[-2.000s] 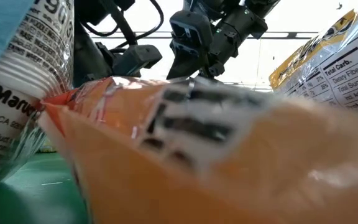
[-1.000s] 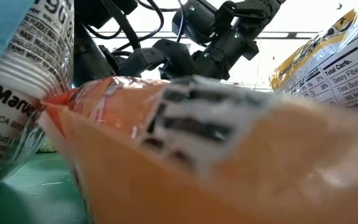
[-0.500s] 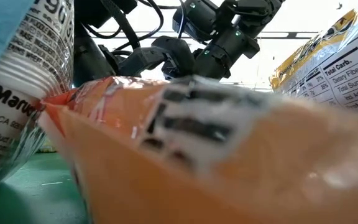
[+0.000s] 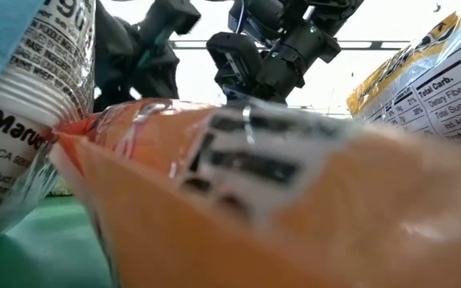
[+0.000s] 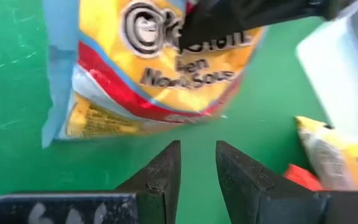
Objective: Sort Maruchan noodles
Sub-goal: Put the blue noodle pack into the yellow bin
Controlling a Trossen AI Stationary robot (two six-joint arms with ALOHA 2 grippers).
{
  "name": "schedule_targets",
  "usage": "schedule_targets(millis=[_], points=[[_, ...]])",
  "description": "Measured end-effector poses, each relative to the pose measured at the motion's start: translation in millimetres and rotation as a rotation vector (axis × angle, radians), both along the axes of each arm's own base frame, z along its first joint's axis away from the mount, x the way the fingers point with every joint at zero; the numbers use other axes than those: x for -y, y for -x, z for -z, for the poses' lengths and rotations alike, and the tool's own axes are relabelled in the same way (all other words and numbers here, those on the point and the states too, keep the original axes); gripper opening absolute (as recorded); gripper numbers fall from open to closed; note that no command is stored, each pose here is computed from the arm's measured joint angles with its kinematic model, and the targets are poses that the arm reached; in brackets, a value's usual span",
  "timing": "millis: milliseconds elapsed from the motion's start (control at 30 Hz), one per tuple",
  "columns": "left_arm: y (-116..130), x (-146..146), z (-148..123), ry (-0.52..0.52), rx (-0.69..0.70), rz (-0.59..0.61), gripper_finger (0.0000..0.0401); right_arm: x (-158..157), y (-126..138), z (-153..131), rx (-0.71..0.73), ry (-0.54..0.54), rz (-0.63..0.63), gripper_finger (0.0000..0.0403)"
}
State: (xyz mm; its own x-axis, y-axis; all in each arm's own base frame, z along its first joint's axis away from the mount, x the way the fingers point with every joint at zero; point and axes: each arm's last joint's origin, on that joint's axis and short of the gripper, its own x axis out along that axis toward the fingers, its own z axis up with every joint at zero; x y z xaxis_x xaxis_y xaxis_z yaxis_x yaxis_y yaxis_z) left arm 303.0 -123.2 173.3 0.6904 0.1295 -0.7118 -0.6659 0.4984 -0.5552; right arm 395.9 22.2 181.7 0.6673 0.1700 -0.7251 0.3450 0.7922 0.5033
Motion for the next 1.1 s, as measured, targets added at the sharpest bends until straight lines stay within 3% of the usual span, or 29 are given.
schedule_targets(millis=[333, 700, 967, 1100], points=[[14.5, 6.5, -32.2, 0.007, 0.098, 0.010, 0.0084, 18.4, 18.2, -40.5, 0.050, 0.061, -0.019, 0.0008], [22.2, -2.3, -54.5, -0.057, 0.195, -0.087, 0.0084, 77.1, 42.0, -82.8, 0.153, 0.130, 0.085, 0.0008], [24.4, -19.4, -63.6, -0.115, 0.178, -0.091, 0.0084, 124.9, 57.6, -96.8, 0.212, 0.141, 0.185, 0.0008], [29.6, -32.9, -70.6, -0.166, 0.145, -0.088, 0.0084, 139.1, 60.8, -92.7, 0.210, 0.102, 0.152, 0.0008]])
